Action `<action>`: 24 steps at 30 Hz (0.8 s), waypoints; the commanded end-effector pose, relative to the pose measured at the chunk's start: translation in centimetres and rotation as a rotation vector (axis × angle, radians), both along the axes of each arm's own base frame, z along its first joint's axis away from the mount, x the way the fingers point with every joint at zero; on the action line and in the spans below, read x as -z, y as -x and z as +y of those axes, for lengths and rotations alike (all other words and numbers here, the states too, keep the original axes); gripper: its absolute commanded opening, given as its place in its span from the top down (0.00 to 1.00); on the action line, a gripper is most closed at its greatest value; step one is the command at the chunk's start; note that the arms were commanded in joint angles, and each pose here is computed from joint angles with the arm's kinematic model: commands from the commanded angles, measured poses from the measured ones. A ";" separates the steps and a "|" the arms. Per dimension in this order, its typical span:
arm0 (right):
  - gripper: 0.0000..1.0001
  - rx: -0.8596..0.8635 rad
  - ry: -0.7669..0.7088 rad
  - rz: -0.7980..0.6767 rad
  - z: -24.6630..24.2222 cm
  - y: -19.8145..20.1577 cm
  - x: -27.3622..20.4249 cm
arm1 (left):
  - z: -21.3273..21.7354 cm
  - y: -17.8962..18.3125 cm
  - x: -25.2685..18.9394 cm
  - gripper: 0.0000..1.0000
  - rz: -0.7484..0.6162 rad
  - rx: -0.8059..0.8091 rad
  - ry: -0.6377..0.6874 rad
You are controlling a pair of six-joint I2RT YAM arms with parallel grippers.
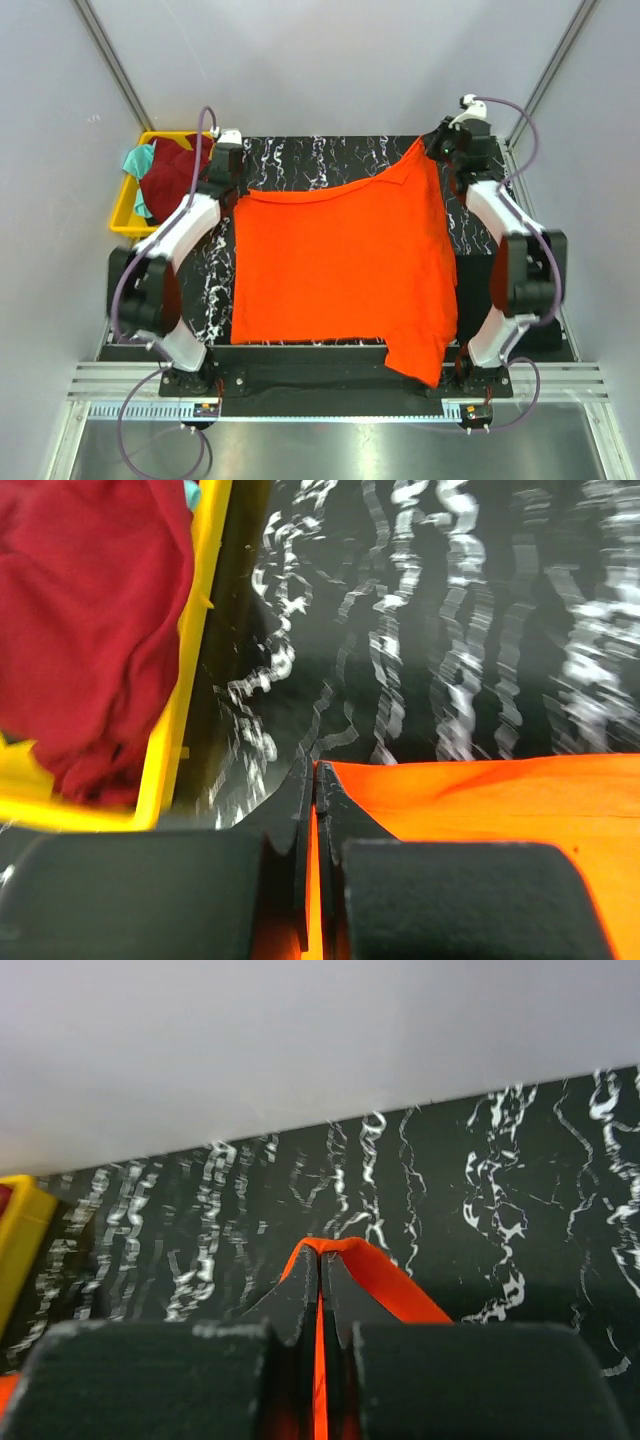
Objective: Fold and stack the t-shirts
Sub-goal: Flatten the tshirt out, then fold the tshirt
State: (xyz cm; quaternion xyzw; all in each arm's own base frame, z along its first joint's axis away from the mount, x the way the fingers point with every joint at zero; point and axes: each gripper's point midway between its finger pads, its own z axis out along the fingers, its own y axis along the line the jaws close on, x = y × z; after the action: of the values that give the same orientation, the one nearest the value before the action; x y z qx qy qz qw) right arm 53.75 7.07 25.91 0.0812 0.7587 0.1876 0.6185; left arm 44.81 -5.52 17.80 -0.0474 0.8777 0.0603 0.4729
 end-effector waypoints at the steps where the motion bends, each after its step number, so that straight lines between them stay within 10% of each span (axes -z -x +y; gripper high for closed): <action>1: 1.00 -0.028 0.016 -0.157 0.4 -5.2 -3.7 | 0.8 -6.8 -2.5 1.00 -0.119 0.005 0.023; 7: 1.00 -0.075 -0.025 -0.041 1.7 -10.3 1.4 | 1.8 -11.9 3.9 1.00 0.012 0.012 0.038; 24: 1.00 -0.075 -0.174 0.231 2.8 -9.7 5.3 | 3.0 -10.3 5.6 1.00 0.075 0.003 0.168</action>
State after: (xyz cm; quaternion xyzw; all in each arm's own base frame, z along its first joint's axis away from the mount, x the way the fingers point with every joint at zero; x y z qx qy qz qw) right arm 64.48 10.25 19.52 0.0930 0.7975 0.2554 0.5386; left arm 55.08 -1.35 8.87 -0.0826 0.9082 0.0290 0.4094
